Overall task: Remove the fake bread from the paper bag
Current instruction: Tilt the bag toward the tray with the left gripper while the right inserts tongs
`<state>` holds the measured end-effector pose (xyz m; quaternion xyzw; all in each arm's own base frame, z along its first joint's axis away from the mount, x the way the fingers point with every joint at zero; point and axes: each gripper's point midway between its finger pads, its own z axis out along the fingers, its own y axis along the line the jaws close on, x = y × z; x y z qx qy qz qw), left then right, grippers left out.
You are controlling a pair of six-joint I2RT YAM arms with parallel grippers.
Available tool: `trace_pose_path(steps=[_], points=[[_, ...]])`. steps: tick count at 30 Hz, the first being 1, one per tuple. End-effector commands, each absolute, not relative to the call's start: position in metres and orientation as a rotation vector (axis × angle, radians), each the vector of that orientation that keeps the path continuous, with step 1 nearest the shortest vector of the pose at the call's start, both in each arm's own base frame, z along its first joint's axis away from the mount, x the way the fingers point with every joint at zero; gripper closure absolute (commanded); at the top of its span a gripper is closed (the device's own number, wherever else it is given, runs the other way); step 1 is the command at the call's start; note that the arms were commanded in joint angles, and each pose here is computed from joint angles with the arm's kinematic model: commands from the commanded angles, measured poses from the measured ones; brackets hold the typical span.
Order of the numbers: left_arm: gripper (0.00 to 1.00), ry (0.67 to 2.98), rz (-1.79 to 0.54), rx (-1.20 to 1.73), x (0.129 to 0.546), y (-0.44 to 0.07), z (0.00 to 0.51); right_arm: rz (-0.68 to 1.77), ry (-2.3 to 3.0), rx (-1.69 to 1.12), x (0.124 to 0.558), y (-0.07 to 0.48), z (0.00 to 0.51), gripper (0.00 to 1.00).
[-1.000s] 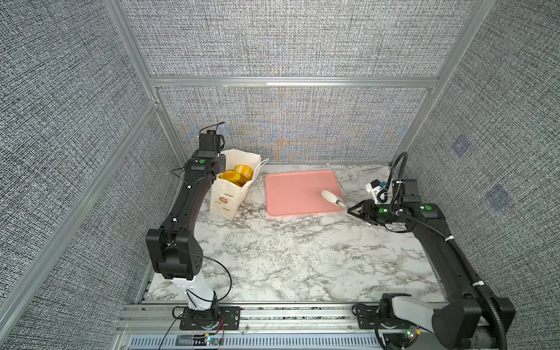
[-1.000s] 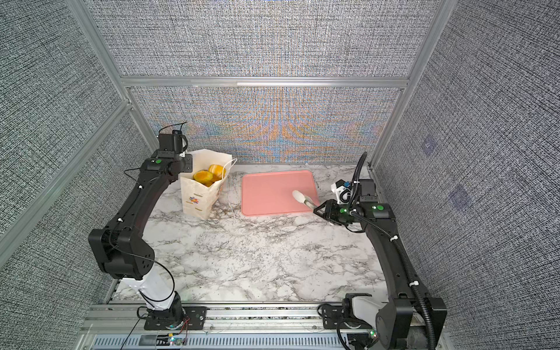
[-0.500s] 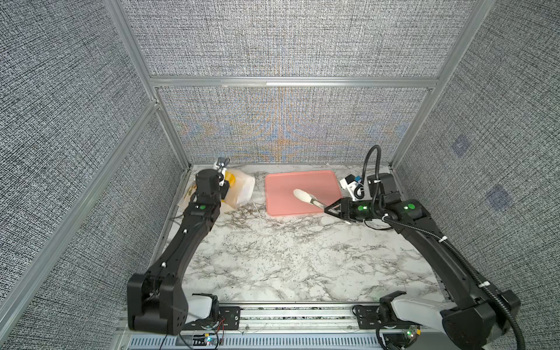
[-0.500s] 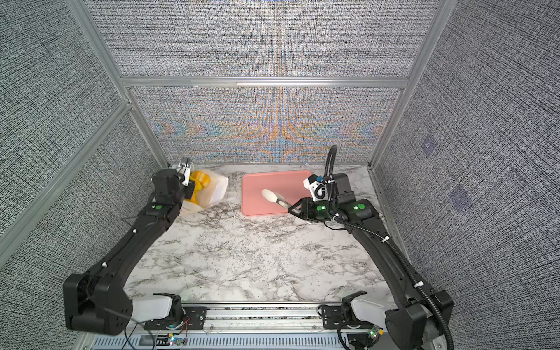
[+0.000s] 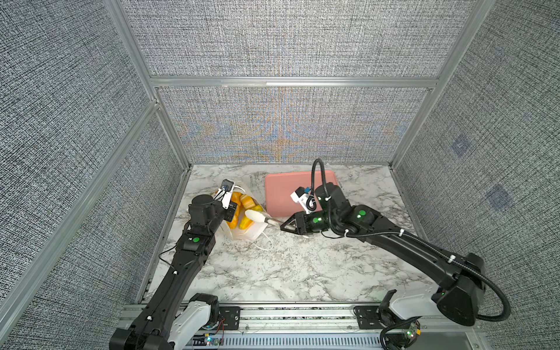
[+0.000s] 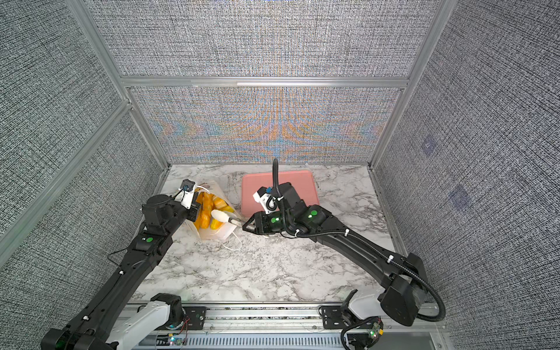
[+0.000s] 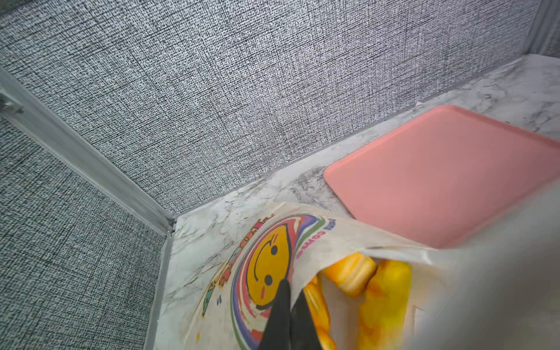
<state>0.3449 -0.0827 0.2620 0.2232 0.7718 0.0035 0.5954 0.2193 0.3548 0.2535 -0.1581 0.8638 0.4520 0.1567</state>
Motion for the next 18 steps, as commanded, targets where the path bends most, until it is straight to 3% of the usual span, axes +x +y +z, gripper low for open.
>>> trace_pose_path(steps=[1, 8, 18], points=[[1.0, 1.766, -0.035, 0.506, 0.345, -0.087, 0.271, 1.22, 2.449, -0.396, 0.237, 0.361, 0.246, 0.62], [1.0, 1.788, -0.088, 0.46, 0.346, -0.089, 0.272, 1.125, 2.511, -0.325, 0.242, 0.362, 0.232, 0.62], [1.0, 1.823, -0.217, 0.405, 0.347, -0.101, 0.257, 1.099, 2.521, -0.017, 0.244, 0.354, 0.216, 0.62]])
